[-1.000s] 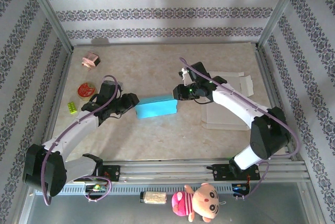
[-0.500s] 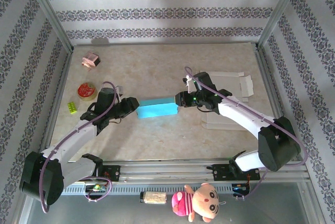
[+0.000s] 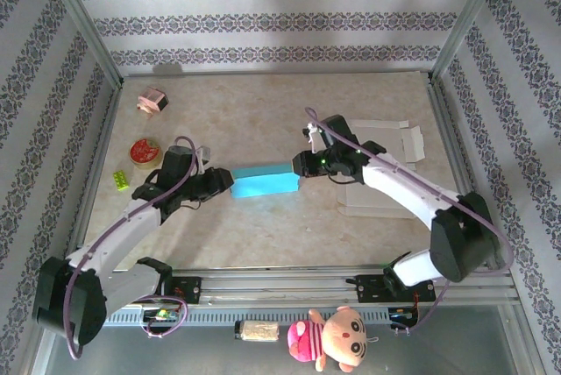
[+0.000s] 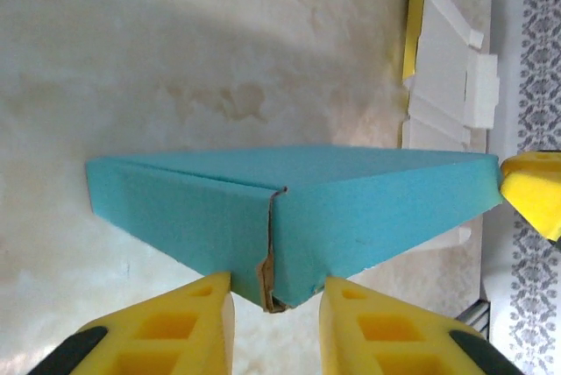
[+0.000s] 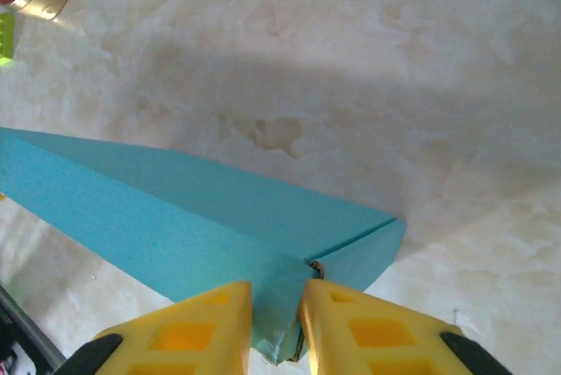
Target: Fold the paper box
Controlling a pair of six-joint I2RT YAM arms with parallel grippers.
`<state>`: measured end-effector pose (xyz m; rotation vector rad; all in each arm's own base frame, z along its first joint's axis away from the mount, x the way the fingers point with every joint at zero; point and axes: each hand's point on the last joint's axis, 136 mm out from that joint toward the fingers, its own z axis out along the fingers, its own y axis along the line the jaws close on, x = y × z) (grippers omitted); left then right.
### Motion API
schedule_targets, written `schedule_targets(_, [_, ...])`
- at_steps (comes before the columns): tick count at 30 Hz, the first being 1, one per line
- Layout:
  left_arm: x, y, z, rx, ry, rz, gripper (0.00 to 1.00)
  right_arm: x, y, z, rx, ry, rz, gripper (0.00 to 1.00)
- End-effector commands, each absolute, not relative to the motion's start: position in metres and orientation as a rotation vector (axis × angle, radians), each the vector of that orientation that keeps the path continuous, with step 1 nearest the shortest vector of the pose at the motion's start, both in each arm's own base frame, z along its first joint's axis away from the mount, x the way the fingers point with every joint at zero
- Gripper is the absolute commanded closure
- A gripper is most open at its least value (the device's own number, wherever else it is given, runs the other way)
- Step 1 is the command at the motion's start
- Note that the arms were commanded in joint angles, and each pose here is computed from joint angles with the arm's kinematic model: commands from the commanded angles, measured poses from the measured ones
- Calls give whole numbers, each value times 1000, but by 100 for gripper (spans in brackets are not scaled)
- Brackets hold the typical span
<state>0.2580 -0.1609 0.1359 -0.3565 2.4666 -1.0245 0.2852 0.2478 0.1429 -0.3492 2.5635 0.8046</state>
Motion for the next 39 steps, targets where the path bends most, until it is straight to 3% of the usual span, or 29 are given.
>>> schedule_targets(1, [198, -161, 122, -333, 2613, -1034, 72, 204, 229, 95, -452, 2809, 725, 74])
schedule_targets(4, [183, -149, 132, -366, 2569, -1003, 64, 186, 211, 102, -432, 2811, 650, 67])
schedule_targets(7, [180, -140, 135, -380, 2559, -948, 46, 188, 203, 116, -388, 2768, 628, 55])
schedule_targets(10, [183, -143, 127, -364, 2612, -925, 33, 199, 200, 116, -315, 2752, 600, 38])
schedule_targets(14, [194, -158, 111, -336, 2661, -951, 24, 208, 214, 98, -256, 2801, 646, 31])
schedule_targets(19, [214, -176, 92, -262, 2664, -944, 24, 212, 258, 77, -236, 2840, 841, 32])
schedule_targets(23, [223, -188, 75, -248, 2693, -935, 42, 213, 281, 64, -258, 2863, 891, 38])
schedule_targets(26, [233, -193, 68, -262, 2673, -928, 48, 223, 292, 63, -238, 2857, 914, 46])
schedule_targets(33, [272, -156, 52, -346, 2663, -554, 58, 268, 314, 65, -225, 2809, 853, 46])
schedule_targets(35, [281, -149, 61, -331, 2643, -494, 57, 279, 312, 59, -202, 2811, 811, 47])
schedule_targets(39, [296, -116, 85, -297, 2570, -245, 37, 294, 307, 50, -219, 2798, 701, 46])
